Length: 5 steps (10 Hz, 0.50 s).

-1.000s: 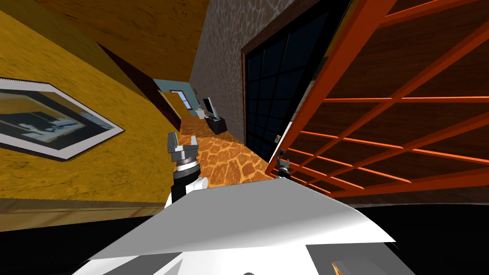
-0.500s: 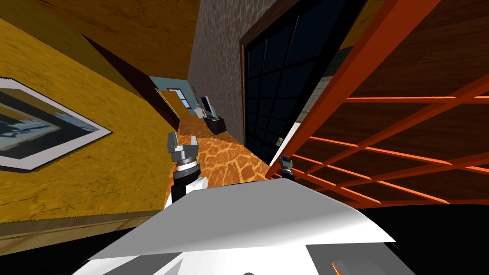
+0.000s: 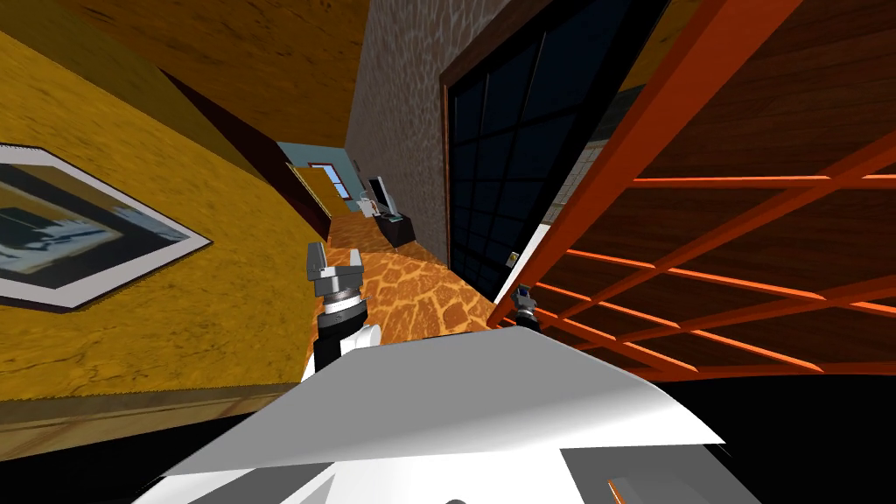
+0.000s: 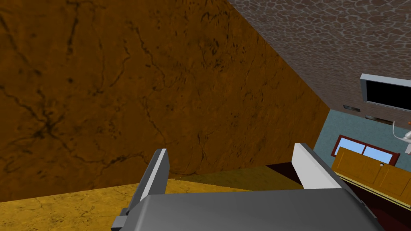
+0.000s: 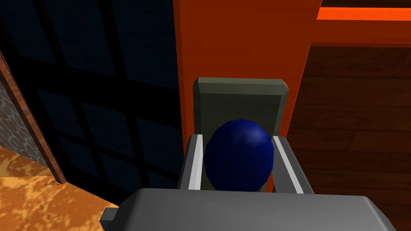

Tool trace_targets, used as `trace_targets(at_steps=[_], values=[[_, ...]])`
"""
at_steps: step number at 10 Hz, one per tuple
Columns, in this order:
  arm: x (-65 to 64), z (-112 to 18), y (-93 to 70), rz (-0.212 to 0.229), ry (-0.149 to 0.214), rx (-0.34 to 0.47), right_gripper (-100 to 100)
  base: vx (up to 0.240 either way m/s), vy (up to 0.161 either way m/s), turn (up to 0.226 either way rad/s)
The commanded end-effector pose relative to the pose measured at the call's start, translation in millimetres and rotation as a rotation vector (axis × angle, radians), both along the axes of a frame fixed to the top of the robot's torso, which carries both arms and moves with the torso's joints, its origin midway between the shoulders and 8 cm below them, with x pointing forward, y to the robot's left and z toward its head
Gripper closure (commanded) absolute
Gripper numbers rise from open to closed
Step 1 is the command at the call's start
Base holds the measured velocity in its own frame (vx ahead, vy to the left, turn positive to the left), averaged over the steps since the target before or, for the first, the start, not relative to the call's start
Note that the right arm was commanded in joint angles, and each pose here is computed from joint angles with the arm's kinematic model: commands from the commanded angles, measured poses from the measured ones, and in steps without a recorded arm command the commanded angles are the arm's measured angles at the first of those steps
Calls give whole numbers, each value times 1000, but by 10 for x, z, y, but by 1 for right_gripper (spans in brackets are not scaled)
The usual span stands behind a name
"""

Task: Pull the door open

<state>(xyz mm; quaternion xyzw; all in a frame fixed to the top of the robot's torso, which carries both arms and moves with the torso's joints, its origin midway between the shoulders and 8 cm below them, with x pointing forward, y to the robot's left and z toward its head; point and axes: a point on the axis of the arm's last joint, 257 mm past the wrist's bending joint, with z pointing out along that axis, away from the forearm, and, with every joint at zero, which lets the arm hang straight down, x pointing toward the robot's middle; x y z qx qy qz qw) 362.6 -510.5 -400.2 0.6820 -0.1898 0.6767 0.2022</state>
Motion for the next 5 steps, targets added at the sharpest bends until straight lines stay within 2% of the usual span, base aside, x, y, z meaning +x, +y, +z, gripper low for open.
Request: trace_targets(at_steps=[1,2,5], values=[[-2,17,-16,-3,-4,-2,100,0,0,0],[36,4,65,25,-2,2,100,-96,24,44],[91,12,170,64,-5,5,100,-181,-7,58]])
